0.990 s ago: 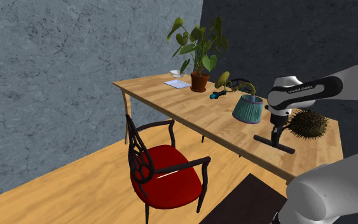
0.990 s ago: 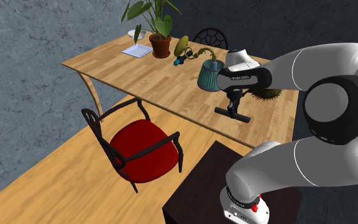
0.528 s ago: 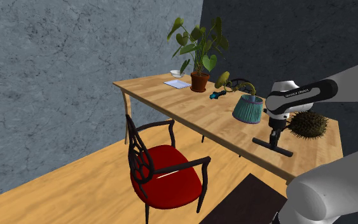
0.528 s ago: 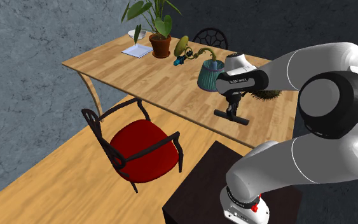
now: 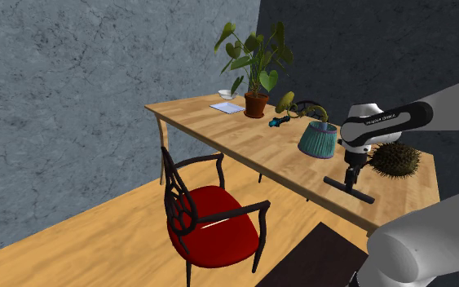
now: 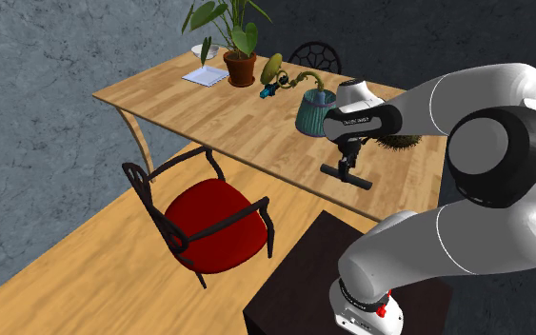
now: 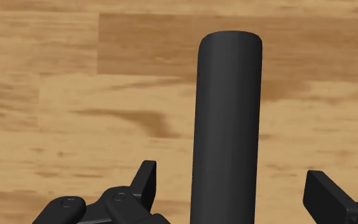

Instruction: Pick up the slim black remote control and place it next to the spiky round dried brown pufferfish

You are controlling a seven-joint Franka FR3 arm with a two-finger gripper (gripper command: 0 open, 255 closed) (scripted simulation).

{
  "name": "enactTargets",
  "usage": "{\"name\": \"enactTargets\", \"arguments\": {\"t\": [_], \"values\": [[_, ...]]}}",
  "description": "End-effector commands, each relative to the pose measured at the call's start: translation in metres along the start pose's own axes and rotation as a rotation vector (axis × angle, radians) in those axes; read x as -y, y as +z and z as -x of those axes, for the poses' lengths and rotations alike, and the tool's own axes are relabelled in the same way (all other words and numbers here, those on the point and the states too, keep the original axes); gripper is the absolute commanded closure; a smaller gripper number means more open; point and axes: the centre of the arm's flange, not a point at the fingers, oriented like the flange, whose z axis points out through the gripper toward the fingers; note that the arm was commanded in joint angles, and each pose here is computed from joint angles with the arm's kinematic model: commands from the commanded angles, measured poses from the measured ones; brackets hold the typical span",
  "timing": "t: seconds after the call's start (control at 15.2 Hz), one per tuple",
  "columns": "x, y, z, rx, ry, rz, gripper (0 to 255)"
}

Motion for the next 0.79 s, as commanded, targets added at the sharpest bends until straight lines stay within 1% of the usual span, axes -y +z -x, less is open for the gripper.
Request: {"name": "enactTargets", "arguments": {"t": [0.0, 0.26, 0.73], "values": [[0.000, 0.000, 0.000, 0.000, 0.000, 0.000, 0], [0.000, -0.050, 0.000, 0.000, 0.000, 0.000, 0], [0.000, -0.050, 0.000, 0.000, 0.000, 0.000, 0]]}}
